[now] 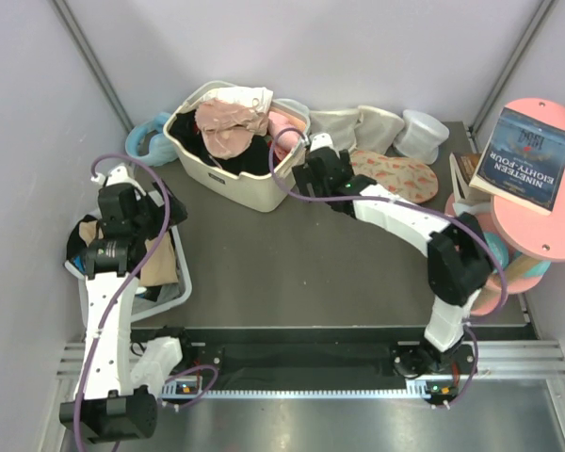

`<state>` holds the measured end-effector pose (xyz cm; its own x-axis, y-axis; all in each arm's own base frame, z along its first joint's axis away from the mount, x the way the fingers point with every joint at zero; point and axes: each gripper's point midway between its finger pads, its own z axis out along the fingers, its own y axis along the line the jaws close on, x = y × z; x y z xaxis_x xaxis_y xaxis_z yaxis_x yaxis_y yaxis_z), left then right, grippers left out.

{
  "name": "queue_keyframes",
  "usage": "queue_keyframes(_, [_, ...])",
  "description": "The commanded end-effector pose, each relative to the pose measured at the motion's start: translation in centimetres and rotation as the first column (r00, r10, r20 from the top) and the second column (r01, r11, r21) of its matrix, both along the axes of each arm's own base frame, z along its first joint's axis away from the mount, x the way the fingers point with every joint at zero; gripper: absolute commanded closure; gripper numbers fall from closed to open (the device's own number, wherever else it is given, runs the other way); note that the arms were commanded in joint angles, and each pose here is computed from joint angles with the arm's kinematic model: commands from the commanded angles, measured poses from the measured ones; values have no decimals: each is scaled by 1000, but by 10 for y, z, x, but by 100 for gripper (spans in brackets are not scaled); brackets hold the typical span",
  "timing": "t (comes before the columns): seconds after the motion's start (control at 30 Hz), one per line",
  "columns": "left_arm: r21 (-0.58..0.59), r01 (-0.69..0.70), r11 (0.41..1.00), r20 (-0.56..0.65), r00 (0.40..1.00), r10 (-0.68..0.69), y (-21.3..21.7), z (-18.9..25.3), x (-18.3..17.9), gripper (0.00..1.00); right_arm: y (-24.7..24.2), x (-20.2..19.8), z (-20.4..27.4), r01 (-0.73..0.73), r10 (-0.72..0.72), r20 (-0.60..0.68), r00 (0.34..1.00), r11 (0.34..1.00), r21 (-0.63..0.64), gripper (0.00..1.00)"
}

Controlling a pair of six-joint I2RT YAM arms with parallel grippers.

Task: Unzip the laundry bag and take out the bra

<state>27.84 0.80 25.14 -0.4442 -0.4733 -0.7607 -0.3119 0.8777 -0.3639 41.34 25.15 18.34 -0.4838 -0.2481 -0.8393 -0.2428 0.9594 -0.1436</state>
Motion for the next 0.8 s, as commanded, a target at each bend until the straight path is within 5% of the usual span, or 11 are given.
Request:
queue_keyframes(0.0, [-29,41,999,104,994,-38,-11,27,1,1,-1,40,-9,5,-2,38,999,998,-57,0])
queue_keyframes(0.47, [-47,28,998,84,996,-24,-12,21,-11,1,-56,101,-86,55,-56,4,998,982,-183,3])
queue_keyframes(0.67, [-42,29,999,79,997,-25,-11,22,-11,1,-56,103,-92,52,-57,-27,998,983,-175,39])
queue_keyframes(0.7, [-42,29,999,78,997,-26,-11,22,-11,1,-55,102,-91,50,-56,-30,998,984,-170,55])
queue_keyframes(0.77, [-41,33,999,76,997,-30,-12,23,-10,1,-53,98,-91,31,-38,-41,998,988,-154,69])
